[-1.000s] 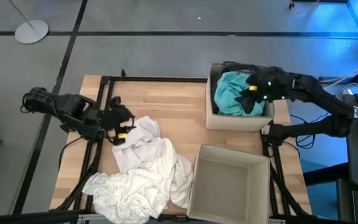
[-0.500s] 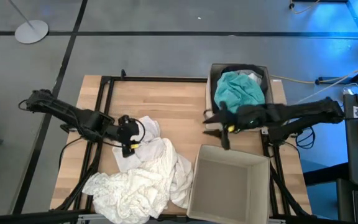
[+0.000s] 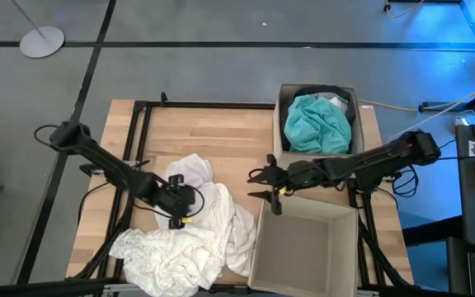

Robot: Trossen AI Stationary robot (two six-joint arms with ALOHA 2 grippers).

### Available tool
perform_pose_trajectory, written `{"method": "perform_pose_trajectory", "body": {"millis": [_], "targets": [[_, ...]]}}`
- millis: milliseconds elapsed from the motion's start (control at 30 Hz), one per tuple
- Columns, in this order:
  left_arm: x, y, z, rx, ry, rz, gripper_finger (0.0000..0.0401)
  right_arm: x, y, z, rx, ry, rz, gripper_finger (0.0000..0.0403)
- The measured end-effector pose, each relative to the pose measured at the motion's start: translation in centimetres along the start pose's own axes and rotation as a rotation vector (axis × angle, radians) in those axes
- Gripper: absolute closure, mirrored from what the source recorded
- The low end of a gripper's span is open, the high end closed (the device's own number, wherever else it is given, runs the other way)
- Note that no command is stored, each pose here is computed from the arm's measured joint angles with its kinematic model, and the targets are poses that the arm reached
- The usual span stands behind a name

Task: Sort clothes
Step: Put the white dress into the bottom laundry organizer

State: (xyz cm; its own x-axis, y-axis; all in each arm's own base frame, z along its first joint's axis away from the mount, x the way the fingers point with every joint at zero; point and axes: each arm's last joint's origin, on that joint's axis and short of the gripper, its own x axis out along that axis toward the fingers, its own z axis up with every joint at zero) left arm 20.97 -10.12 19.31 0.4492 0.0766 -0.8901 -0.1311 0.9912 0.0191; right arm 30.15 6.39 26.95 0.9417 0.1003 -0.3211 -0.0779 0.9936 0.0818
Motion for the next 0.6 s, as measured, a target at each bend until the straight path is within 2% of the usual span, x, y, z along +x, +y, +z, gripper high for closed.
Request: {"method": "perform_pose_trajectory", "body": {"millis": [167, 233, 333, 500, 600], "targets": [[2.1, -0.2, -0.5, 0.003, 0.096, 0.065, 0.0211, 0.6, 0.0, -0.3, -0.023, 0.003, 0.006, 0.0206], [2.7, -0.2, -0.5, 0.006, 0.109, 0.085, 0.0225, 0.7, -0.1, -0.3, -0.022, -0.003, -0.008, 0.0206], [3.4, 0.0, -0.5, 0.012, 0.132, 0.105, 0.0269, 0.7, -0.1, -0.4, -0.023, -0.001, -0.016, 0.0206], [3.7, 0.3, -0.2, 0.059, 0.11, 0.146, 0.038, 0.7, -0.1, -0.4, -0.023, -0.002, -0.016, 0.0206], [3.0, 0.3, 0.4, 0.047, 0.056, 0.176, 0.0388, 0.7, -0.1, -0.4, -0.023, -0.002, -0.016, 0.0206]]}}
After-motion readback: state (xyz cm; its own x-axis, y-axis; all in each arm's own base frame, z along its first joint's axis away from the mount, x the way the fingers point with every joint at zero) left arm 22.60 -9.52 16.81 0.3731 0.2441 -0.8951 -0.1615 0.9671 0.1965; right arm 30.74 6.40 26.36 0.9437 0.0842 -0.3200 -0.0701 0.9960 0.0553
